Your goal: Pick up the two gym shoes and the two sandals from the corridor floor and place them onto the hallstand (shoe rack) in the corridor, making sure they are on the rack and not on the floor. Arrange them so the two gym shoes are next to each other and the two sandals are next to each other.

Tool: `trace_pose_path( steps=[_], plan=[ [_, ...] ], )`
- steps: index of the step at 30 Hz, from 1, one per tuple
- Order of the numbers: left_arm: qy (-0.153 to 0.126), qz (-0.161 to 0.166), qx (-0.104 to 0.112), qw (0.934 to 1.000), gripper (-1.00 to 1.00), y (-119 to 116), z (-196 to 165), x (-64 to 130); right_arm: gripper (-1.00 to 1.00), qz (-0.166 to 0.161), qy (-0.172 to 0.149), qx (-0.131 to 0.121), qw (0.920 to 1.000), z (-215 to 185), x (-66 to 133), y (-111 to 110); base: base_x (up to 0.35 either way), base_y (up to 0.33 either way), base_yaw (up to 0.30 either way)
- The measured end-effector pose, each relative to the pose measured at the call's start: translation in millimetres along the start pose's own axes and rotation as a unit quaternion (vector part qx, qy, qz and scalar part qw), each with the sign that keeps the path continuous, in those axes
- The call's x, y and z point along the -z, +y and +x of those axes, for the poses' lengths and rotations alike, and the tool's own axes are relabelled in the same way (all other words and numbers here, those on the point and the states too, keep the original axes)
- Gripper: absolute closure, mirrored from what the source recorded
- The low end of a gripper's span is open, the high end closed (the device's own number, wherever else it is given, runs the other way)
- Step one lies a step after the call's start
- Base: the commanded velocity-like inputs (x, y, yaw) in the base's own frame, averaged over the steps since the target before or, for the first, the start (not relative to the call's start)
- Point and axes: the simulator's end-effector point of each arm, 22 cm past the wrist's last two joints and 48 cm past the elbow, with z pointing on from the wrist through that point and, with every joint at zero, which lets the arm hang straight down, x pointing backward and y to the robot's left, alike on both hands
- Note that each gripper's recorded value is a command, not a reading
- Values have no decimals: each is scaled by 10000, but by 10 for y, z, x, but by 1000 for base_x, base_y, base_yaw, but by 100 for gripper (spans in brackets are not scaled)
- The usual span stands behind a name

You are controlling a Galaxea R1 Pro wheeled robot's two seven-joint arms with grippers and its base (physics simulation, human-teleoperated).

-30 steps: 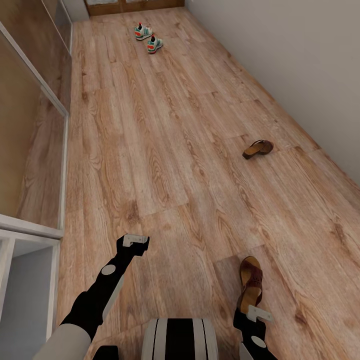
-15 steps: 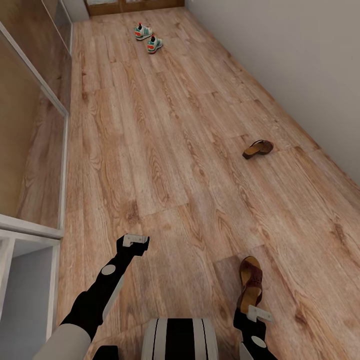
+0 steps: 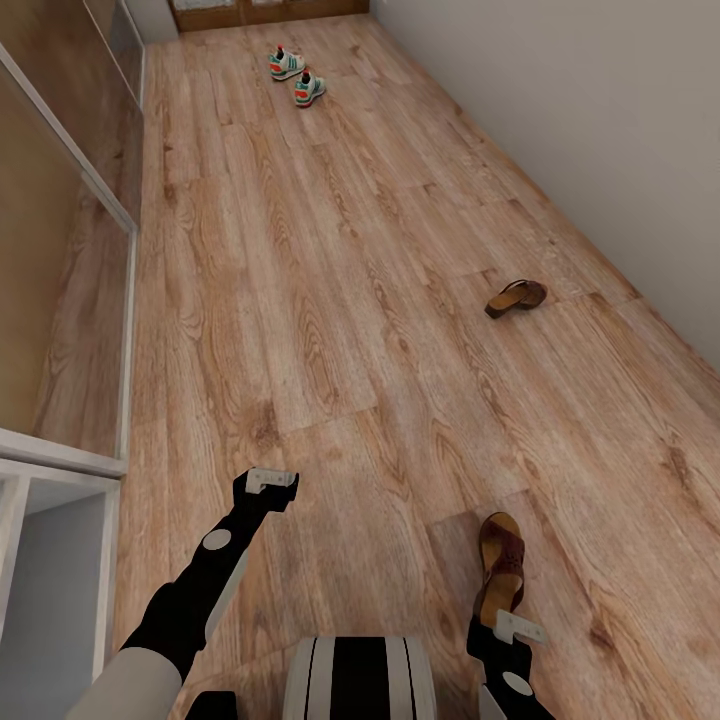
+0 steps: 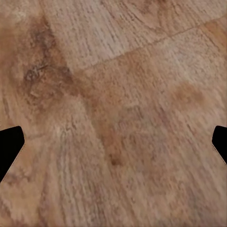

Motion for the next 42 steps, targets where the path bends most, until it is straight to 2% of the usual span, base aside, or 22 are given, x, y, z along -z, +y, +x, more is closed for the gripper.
trace_pose_path(
  steps=[32,42],
  plan=[
    [-820,-53,-72,9966,-100,-6,-1043,396,100,-201,-828,-240,9961,-862,334,124,0,0,-63],
    [-973,-66,-53,9952,-100,-22,-1289,530,100,-290,-1103,-238,9932,-1128,460,168,0,0,-16]
  ],
)
